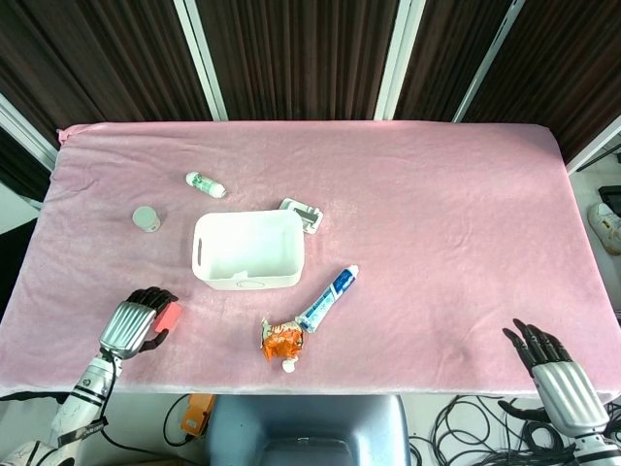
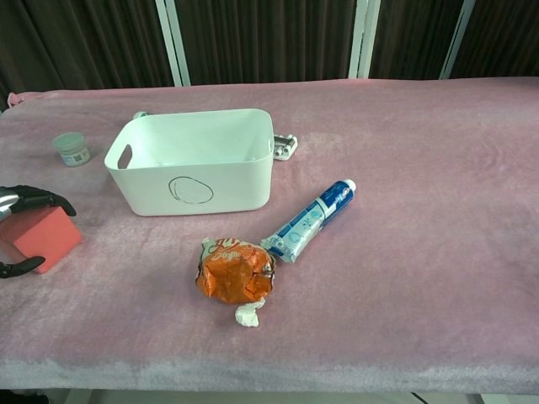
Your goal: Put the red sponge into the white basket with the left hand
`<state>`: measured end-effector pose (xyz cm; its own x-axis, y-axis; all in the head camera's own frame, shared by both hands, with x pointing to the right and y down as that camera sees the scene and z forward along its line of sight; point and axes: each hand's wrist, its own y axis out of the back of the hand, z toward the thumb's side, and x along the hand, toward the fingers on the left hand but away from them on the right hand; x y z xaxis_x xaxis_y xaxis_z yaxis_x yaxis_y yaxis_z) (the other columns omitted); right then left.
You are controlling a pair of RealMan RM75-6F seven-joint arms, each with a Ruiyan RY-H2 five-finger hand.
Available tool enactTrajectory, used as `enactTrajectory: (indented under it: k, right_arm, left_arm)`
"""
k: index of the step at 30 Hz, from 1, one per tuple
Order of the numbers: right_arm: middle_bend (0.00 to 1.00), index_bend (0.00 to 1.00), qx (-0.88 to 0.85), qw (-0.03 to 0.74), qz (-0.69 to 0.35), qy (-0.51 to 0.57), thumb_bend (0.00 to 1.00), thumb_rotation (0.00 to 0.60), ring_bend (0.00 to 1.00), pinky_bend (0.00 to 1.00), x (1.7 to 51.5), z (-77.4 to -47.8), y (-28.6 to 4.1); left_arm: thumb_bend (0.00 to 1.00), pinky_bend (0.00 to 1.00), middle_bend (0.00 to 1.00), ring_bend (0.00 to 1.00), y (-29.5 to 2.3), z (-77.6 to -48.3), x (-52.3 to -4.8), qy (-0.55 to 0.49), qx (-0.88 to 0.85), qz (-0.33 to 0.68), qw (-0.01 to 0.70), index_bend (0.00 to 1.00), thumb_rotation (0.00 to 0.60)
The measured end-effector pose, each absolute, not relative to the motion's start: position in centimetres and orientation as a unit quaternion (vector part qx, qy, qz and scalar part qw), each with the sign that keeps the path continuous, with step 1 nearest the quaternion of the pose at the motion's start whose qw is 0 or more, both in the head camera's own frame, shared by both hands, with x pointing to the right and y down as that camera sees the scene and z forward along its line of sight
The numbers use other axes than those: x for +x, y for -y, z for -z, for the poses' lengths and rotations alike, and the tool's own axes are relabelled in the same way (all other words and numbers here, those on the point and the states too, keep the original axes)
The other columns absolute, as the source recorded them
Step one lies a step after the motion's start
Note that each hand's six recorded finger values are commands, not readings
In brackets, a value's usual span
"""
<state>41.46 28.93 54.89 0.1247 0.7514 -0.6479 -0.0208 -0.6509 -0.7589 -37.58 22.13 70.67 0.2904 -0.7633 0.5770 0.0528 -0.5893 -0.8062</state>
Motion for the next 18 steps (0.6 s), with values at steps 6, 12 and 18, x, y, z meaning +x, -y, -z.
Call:
enactTrajectory:
  k: [6,12,18]
  right_arm:
    - [0.00,0.01,-0.682,0.318,-0.602,0.268,0.10,0.600,0.00,0.23,41.4,-54.8,-28.9]
    - [0.00,0.01,-0.684,0.319,-0.599,0.270,0.10,0.600,0.00,0.23,41.4,-54.6,-28.8]
    - [0.00,0.01,-0.687,0.320,-0.593,0.273,0.10,0.600,0.00,0.23,41.5,-54.3,-28.8]
  left_arm:
    - [0.55,0.56,0.42,0.42,-20.9,-67.8,-38.3,-0.293,-0.703,0.517,0.391,0.37,0.600]
    - [0.55,0.56,0.42,0.42,-18.6,-63.9,-38.3,-0.317,-0.700,0.488,0.414,0.37,0.600]
    - [0.55,0.56,0.42,0.42,-15.5,-60.6,-35.0,-0.319,-0.695,0.452,0.459,0.37,0.600]
